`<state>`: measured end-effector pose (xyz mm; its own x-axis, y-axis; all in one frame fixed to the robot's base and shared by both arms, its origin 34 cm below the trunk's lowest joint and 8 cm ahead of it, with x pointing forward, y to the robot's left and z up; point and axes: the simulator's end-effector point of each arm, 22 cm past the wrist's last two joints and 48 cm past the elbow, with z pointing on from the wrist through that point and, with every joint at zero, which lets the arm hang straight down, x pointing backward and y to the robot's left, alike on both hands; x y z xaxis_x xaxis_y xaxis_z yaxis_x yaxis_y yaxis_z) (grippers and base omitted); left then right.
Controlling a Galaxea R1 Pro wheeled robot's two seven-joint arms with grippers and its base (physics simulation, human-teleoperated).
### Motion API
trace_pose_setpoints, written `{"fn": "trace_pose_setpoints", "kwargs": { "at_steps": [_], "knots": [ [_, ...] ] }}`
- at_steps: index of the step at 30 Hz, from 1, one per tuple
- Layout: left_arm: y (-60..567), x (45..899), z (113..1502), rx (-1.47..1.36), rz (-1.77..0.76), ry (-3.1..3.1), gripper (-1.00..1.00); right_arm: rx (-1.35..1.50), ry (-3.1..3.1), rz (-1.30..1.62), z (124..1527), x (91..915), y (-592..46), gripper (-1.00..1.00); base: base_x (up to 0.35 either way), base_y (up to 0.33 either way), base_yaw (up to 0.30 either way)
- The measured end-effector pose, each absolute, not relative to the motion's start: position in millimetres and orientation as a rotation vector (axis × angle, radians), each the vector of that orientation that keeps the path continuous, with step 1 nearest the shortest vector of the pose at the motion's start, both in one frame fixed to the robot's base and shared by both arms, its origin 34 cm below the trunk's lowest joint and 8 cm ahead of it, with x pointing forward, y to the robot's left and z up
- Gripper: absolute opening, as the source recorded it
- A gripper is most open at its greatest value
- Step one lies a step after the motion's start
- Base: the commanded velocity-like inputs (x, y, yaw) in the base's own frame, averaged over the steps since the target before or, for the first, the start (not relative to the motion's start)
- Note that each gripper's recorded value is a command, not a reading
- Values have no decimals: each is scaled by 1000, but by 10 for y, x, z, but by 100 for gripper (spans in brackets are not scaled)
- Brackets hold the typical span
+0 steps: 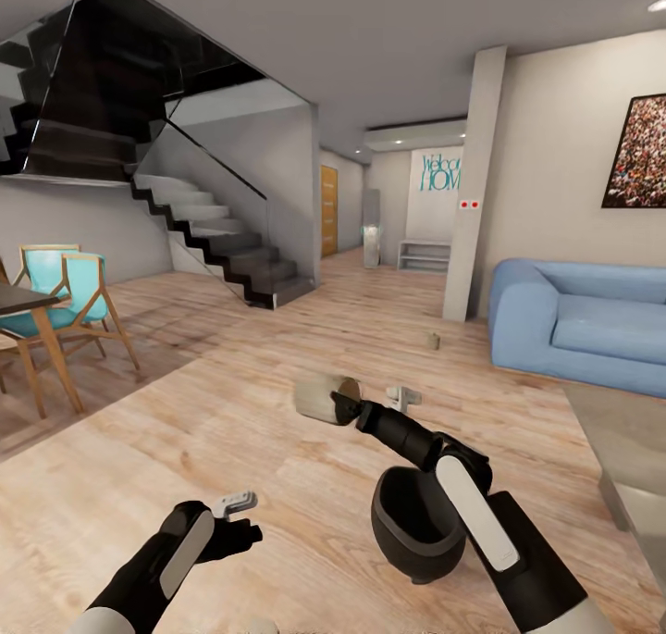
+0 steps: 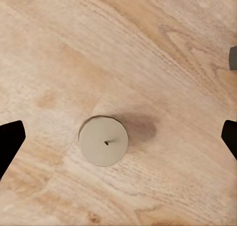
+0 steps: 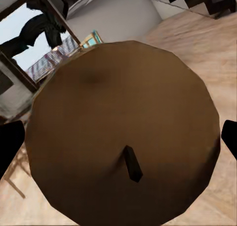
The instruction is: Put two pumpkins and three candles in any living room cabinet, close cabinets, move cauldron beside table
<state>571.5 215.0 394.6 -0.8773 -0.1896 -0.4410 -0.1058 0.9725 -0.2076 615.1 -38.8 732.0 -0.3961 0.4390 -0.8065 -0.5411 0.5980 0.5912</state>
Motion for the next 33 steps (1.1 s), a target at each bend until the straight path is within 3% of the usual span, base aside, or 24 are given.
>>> {"fn": "trace_pose_setpoints", "kwargs": {
  "at_steps": [11,33],
  "knots": [
    [2128,5682,3715,-222,-244,2671,100,-130,1648,1366,7331,5885,-106,-100,0,0,0],
    [2143,5585,3253,-254,-231,2733,100,-62,1731,1391,6813,6070,-98,-100,0,0,0]
  ]
}}
